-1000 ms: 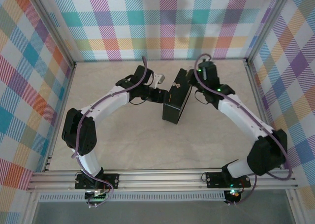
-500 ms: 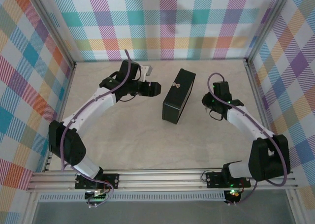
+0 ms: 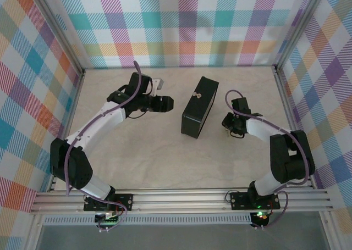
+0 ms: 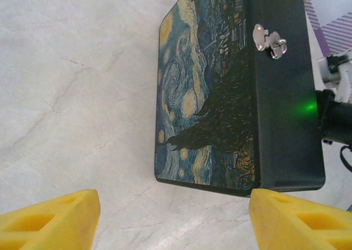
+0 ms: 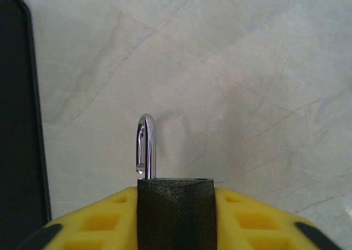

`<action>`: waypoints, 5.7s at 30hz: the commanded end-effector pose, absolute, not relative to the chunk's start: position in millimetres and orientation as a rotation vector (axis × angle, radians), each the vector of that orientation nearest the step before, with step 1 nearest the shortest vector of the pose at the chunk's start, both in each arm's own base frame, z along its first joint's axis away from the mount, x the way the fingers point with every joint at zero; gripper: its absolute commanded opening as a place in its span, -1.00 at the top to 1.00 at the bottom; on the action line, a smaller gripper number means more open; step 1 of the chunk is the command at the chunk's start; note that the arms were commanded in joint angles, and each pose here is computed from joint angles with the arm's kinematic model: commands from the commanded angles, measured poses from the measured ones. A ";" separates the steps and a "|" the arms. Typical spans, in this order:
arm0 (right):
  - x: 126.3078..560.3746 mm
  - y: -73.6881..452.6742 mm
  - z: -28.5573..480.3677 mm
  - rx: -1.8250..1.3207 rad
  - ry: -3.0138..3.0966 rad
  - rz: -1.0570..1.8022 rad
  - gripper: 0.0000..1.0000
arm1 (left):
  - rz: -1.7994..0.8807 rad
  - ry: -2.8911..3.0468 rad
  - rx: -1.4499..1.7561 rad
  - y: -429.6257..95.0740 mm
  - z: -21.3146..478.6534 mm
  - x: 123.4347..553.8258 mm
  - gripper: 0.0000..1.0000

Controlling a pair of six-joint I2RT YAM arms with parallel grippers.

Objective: Unlock the padlock with the key

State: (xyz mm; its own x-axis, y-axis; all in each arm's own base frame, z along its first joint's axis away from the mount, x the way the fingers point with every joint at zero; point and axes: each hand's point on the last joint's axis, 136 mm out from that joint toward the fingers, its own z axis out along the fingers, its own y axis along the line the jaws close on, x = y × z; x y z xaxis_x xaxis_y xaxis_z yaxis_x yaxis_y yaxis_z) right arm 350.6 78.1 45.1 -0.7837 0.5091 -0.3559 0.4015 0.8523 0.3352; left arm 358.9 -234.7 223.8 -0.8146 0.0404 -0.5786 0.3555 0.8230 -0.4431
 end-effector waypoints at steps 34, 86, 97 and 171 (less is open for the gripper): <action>354.4 197.0 201.5 0.392 2.478 0.561 -1.00 | -0.752 2.489 0.180 -227.0 186.9 367.5 -0.44; 351.5 231.0 155.5 0.304 2.545 0.910 -0.93 | -0.830 2.503 0.306 -246.9 173.3 326.1 -0.37; 332.9 237.3 154.5 0.200 2.469 1.241 -0.96 | -0.719 2.522 0.314 -277.7 163.4 351.9 -0.35; 386.6 226.5 144.3 0.095 2.543 1.321 -1.00 | -0.165 2.627 -0.159 -184.0 39.9 408.7 -0.31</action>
State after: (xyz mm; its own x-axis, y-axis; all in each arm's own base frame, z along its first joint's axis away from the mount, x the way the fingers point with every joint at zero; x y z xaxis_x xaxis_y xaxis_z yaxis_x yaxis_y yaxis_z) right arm 388.8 225.6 127.1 -0.9610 0.1998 -0.1911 -0.0318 0.6068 0.7942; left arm 446.0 -212.1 90.3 -0.7648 -0.2101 -0.6090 -0.0338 0.9571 -0.2877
